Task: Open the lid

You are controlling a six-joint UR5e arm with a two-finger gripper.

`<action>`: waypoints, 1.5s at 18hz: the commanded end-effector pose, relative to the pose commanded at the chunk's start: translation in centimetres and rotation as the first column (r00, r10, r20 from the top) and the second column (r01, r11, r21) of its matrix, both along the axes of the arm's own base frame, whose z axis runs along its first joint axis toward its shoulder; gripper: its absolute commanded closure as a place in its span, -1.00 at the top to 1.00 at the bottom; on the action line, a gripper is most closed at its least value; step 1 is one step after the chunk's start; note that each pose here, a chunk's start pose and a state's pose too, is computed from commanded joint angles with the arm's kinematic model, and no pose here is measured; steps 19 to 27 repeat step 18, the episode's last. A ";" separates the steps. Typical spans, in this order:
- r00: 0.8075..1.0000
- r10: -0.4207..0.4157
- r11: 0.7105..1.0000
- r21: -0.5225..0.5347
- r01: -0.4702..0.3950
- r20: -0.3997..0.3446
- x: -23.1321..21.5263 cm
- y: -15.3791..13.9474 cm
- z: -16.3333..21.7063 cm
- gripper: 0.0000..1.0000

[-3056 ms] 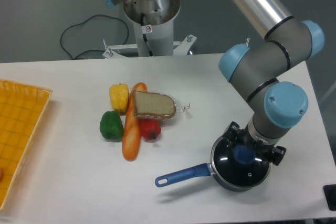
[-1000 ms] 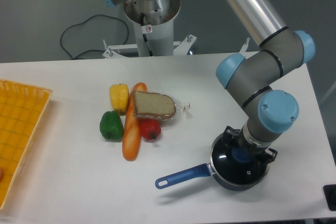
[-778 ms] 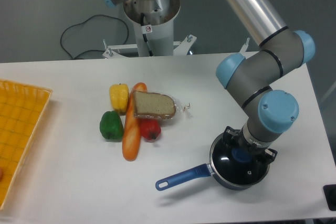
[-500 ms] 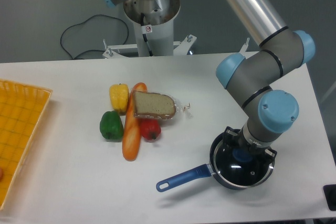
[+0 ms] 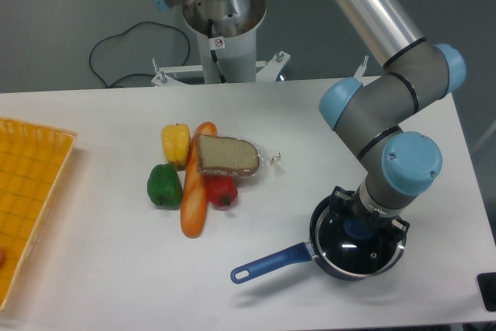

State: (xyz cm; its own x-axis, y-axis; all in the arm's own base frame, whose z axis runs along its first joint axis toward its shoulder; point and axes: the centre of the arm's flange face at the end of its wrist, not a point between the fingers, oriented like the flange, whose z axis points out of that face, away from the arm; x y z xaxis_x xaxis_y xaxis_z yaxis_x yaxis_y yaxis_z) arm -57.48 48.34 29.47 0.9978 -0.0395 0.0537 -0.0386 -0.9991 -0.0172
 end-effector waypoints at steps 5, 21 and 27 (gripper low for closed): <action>1.000 -0.006 1.000 0.000 0.006 -0.002 0.4 -0.2 0.8 0.26; 1.000 -0.003 1.000 -0.015 0.003 0.026 1.2 -1.4 1.5 0.26; 1.000 -0.003 1.000 -0.015 0.003 0.026 1.2 -1.4 1.5 0.26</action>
